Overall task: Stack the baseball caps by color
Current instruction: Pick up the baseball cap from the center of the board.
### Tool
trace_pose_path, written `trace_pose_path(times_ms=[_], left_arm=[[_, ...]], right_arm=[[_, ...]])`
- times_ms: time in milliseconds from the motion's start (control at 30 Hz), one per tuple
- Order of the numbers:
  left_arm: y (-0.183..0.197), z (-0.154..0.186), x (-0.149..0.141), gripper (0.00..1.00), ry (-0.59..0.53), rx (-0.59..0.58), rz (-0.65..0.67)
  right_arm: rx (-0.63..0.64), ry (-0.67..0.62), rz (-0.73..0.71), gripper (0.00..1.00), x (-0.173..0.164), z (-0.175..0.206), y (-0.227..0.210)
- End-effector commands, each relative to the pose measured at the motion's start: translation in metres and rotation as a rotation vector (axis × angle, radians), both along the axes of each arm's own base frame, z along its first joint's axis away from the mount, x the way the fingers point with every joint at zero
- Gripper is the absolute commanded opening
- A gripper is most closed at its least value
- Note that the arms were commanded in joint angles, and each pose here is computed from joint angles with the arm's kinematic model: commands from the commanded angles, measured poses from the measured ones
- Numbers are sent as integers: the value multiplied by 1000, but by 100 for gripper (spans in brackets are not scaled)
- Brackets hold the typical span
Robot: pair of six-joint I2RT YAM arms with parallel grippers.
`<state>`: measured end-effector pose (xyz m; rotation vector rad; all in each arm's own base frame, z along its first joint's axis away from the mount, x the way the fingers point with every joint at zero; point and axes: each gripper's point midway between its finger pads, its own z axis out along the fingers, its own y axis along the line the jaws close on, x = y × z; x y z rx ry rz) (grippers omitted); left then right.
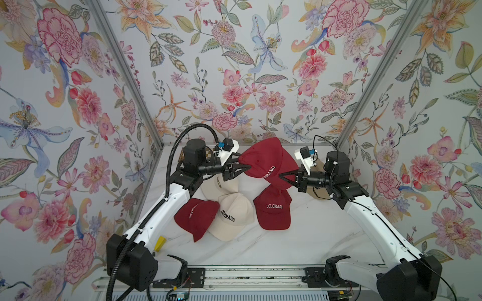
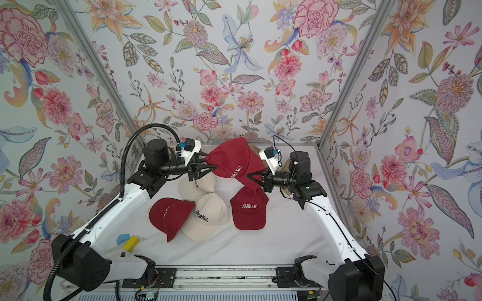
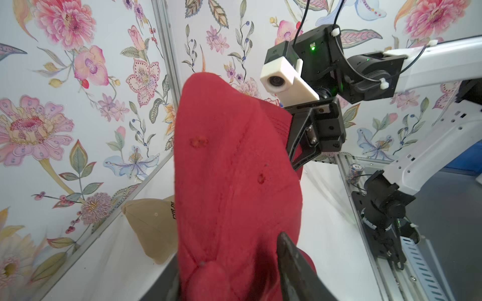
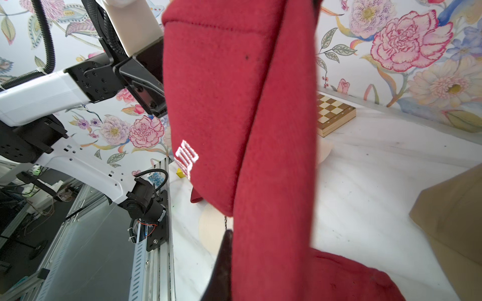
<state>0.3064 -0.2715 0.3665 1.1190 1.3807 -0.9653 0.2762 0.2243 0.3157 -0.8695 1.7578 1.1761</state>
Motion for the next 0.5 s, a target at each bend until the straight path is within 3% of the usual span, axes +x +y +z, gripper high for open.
trace_pose_path(times_ms=[0, 367, 467], left_arm=[[0, 11, -5, 41, -26, -22, -38], [0, 11, -11, 1, -50, 3, -67], [1, 12, -15, 0, -59, 10, -85]], right_arm=[[-36, -26, -16, 0, 4, 1, 1], [-43, 7, -45, 0, 15, -13, -8], [-38, 29, -45, 0, 21, -18, -12]])
